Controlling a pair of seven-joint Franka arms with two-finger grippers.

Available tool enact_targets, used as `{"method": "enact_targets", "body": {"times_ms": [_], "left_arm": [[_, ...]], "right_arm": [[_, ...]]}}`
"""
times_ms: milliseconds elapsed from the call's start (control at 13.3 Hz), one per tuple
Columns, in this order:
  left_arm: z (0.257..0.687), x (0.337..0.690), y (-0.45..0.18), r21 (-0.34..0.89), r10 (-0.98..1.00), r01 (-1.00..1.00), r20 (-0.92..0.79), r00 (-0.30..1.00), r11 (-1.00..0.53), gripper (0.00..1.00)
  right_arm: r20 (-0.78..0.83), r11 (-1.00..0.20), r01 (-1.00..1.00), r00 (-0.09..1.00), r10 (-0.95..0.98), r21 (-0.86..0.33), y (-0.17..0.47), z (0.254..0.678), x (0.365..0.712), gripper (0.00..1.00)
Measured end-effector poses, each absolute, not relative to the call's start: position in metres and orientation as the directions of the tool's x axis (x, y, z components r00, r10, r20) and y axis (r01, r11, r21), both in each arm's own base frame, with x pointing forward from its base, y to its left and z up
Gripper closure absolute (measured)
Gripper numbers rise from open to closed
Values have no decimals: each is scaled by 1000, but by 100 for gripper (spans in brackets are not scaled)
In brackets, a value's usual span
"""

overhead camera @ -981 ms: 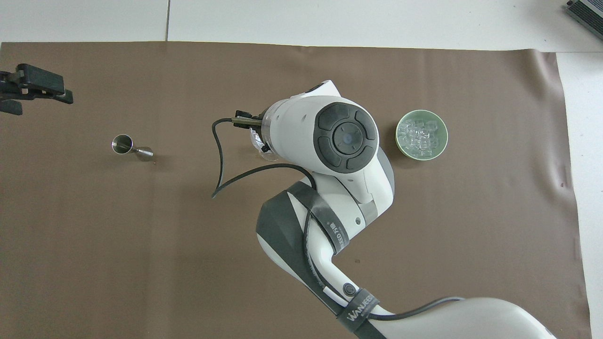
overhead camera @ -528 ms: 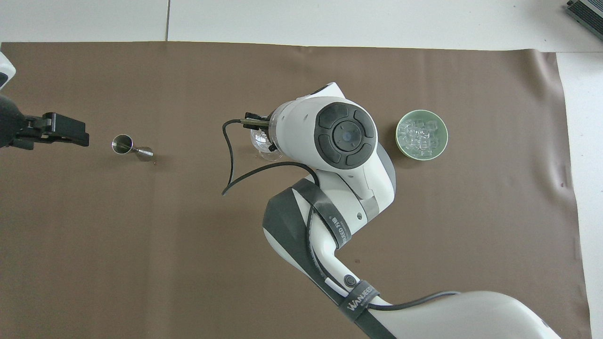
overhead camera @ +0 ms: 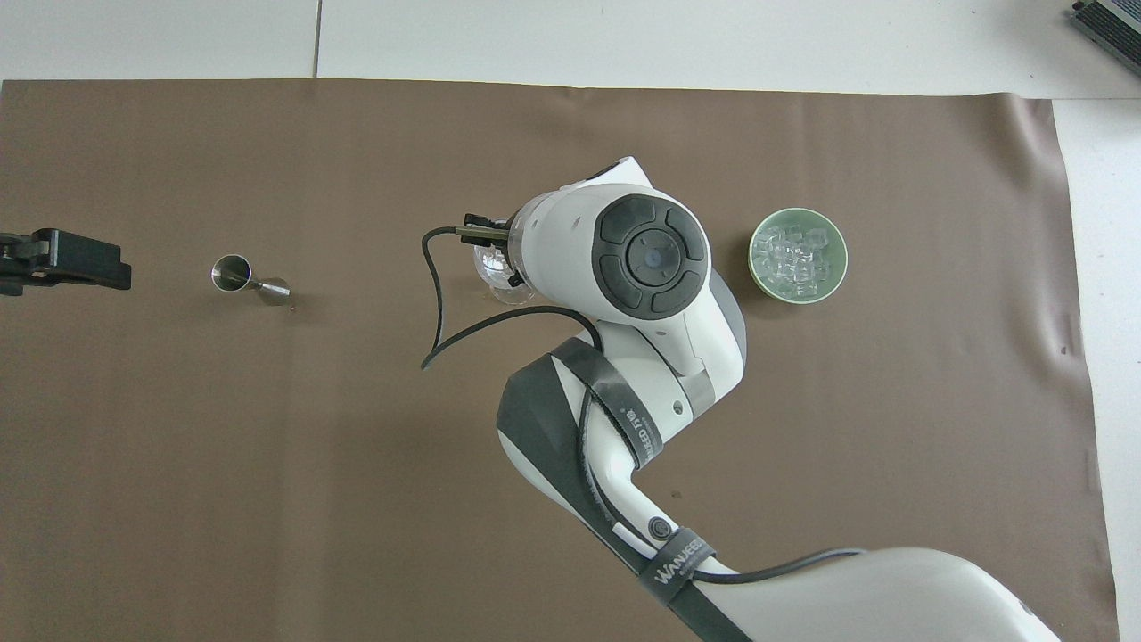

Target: Pour wine and add ice with both arms

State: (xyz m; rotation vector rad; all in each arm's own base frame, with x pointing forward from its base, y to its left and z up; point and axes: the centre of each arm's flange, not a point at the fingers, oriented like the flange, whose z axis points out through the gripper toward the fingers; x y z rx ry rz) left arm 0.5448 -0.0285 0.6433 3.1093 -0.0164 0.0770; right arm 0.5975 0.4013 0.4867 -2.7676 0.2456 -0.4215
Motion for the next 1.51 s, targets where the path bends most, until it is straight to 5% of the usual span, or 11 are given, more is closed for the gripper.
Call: {"method": "enact_targets", "body": {"times_ms": [1509], "left_arm": [[644,545,-20,31,-1,-3,50,999,-1000,0]], "right_arm": [[273,-928,-112,937,-217,-355,401,486,600,74]]}}
